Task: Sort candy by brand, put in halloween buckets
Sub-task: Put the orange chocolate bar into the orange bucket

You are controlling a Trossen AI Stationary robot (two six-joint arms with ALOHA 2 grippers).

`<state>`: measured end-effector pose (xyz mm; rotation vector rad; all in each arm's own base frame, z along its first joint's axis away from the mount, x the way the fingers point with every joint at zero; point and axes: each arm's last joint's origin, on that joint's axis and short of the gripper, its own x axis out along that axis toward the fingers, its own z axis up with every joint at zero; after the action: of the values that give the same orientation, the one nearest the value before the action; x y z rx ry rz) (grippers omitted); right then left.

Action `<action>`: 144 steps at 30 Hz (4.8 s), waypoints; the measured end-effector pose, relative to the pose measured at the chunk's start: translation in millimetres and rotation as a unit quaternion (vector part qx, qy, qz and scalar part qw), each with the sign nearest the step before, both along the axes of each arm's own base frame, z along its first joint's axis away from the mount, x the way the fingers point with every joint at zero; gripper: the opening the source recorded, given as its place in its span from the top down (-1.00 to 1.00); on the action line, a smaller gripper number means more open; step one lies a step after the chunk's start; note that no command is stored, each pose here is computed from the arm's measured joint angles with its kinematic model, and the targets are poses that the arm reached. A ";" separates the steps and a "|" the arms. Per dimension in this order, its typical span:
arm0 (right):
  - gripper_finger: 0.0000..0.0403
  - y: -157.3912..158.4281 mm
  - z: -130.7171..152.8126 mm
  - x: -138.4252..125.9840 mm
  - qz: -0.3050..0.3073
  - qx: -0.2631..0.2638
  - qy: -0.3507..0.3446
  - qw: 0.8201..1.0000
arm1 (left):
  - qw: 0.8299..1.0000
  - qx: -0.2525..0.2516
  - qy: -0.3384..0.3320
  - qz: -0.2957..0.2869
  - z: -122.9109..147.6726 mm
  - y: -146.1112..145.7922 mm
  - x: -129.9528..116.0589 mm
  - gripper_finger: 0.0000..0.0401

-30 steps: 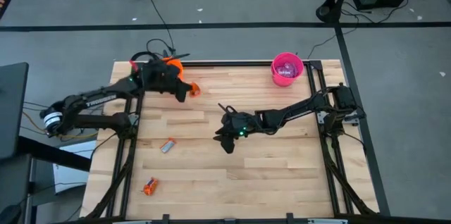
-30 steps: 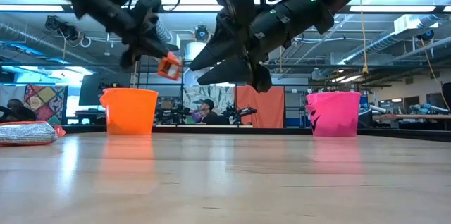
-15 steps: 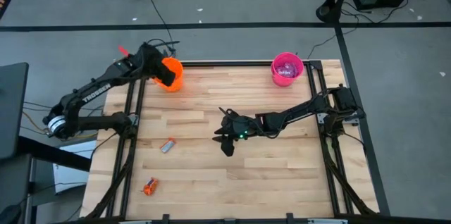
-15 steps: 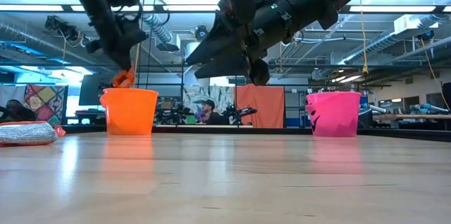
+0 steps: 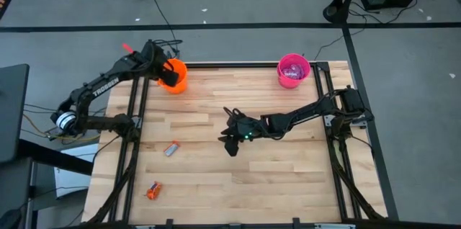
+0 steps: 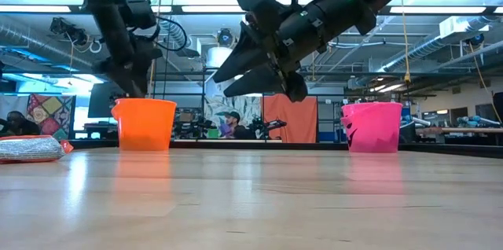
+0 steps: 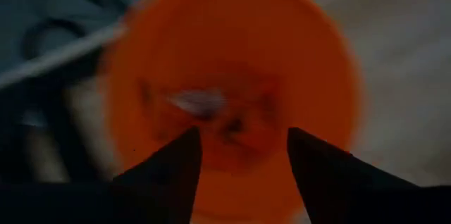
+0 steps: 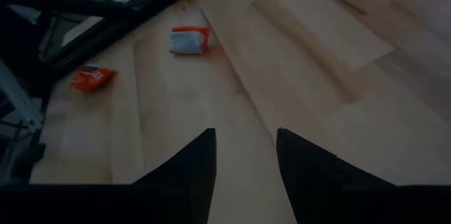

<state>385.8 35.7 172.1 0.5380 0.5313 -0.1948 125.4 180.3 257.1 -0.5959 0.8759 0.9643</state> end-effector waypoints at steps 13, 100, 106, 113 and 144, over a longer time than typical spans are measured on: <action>0.20 1.5 -5.1 -3.4 0.096 -0.053 0.033 0.993 | 0.992 -0.049 -0.019 -0.114 56.4 -37.1 12.2 0.01; 0.21 -39.2 -2.5 0.3 0.036 -0.032 0.018 0.999 | 0.885 -0.254 -0.259 -0.294 -62.8 -147.7 69.2 0.94; 0.21 -25.3 -2.5 0.1 0.049 -0.027 0.018 0.998 | 0.904 -0.219 -0.287 -0.229 -57.2 -111.6 61.9 0.94; 0.21 -14.5 -2.5 -0.4 0.031 -0.020 0.017 0.999 | 0.930 -0.097 -0.295 -0.196 -11.9 -68.7 54.9 0.95; 0.23 -6.9 -2.5 -1.1 -0.015 -0.012 0.015 1.000 | 0.998 -0.016 0.042 -0.045 17.8 4.5 15.1 0.10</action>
<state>384.7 28.8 169.7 0.5199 0.5498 -0.2378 140.6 184.8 274.9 -0.5421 0.9862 0.8993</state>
